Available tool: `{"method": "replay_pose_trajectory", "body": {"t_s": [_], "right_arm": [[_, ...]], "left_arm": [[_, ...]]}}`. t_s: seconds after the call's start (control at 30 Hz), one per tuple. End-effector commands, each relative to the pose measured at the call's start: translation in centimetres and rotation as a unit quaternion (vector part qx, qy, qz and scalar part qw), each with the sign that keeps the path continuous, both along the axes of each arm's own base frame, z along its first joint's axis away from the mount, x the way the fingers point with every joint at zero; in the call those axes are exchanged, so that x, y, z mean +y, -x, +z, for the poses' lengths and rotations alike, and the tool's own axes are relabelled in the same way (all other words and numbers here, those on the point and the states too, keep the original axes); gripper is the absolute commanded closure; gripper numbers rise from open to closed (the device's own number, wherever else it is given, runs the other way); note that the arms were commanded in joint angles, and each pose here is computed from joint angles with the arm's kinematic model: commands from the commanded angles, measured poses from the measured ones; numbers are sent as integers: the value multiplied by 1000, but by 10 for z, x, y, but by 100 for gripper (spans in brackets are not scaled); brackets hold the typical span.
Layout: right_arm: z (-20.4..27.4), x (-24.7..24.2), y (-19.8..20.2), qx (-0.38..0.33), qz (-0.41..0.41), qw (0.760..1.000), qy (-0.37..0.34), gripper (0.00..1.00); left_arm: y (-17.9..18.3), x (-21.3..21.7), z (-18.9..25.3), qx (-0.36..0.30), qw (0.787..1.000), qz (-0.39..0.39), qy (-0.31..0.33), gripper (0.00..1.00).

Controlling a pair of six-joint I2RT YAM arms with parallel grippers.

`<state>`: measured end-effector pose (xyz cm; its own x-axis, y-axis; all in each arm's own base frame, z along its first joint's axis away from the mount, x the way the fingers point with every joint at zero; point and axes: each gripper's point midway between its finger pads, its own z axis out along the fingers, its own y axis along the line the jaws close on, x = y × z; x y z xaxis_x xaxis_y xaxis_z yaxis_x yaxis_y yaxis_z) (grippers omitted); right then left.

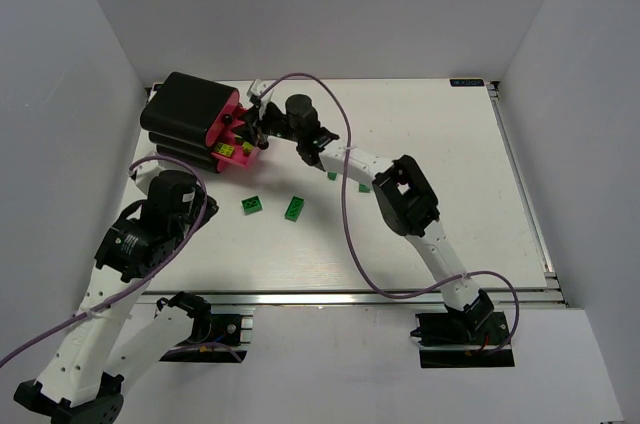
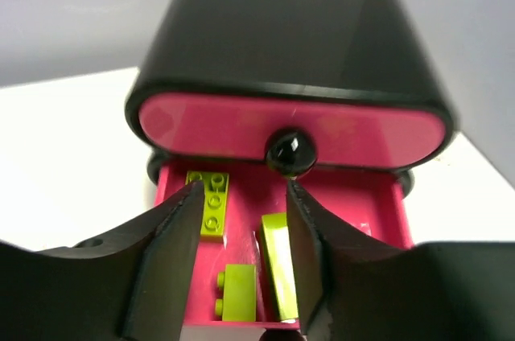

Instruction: Sort the legos into containers by color

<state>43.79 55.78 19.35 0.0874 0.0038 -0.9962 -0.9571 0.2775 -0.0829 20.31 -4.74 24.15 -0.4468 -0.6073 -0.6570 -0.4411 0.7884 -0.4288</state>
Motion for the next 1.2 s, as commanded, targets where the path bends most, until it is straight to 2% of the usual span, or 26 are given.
{"method": "replay_pose_trajectory", "body": {"t_s": [0.0,0.07,0.13,0.17,0.2,0.3,0.33,0.37,0.43,0.47,0.5,0.57,0.63,0.67,0.73,0.83,0.97,1.03,1.1,1.17], "right_arm": [[119,-26,1,-52,-26,995,-87,53],[135,-42,-2,-36,-33,994,-103,60],[141,-51,-3,-17,-39,993,-109,73],[143,-64,-15,0,-54,992,-112,83],[143,-70,-17,22,-63,993,-102,99],[126,-98,-28,82,-72,992,-68,100],[121,-118,-40,92,-83,990,-61,100],[96,-126,-34,120,-75,989,-41,100],[96,-156,-35,127,-88,987,-36,100],[71,-167,-29,147,-91,985,-17,100],[82,-178,-22,138,-94,986,-19,100],[74,-204,-22,131,-109,985,-2,100],[68,-225,-13,118,-117,986,18,100],[60,-231,-10,126,-119,984,29,100],[57,-248,-4,126,-128,983,40,100],[52,-266,3,136,-139,980,48,100],[49,-285,8,131,-154,978,55,100],[45,-293,8,139,-159,976,57,100],[46,-297,11,136,-156,977,59,100],[42,-301,13,134,-154,977,65,100]], "left_arm": [[-7,-3,4,-22,1000,0,13,50],[-16,-13,3,-31,999,-24,14,54],[-23,-24,0,-34,998,-52,19,64],[-29,-31,-6,-27,997,-76,6,76],[-39,-39,-6,-39,995,-93,8,80],[-63,-69,-17,-39,983,-177,-6,84],[-69,-75,-21,-37,980,-195,-12,84],[-78,-89,-19,-54,970,-237,-18,82],[-95,-102,-29,-43,960,-276,-36,80],[-101,-110,-32,-46,948,-311,-53,79],[-114,-115,-46,-30,944,-322,-66,78],[-133,-120,-49,-26,933,-345,-97,77],[-148,-124,-80,20,926,-358,-118,76],[-159,-126,-78,18,922,-363,-132,76],[-176,-121,-102,48,922,-350,-160,75],[-201,-104,-104,57,927,-302,-216,71],[-219,-91,-128,101,915,-269,-284,60],[-229,-83,-125,102,914,-244,-308,56],[-238,-80,-127,102,910,-235,-325,47],[-243,-78,-127,104,906,-230,-340,42]]}}
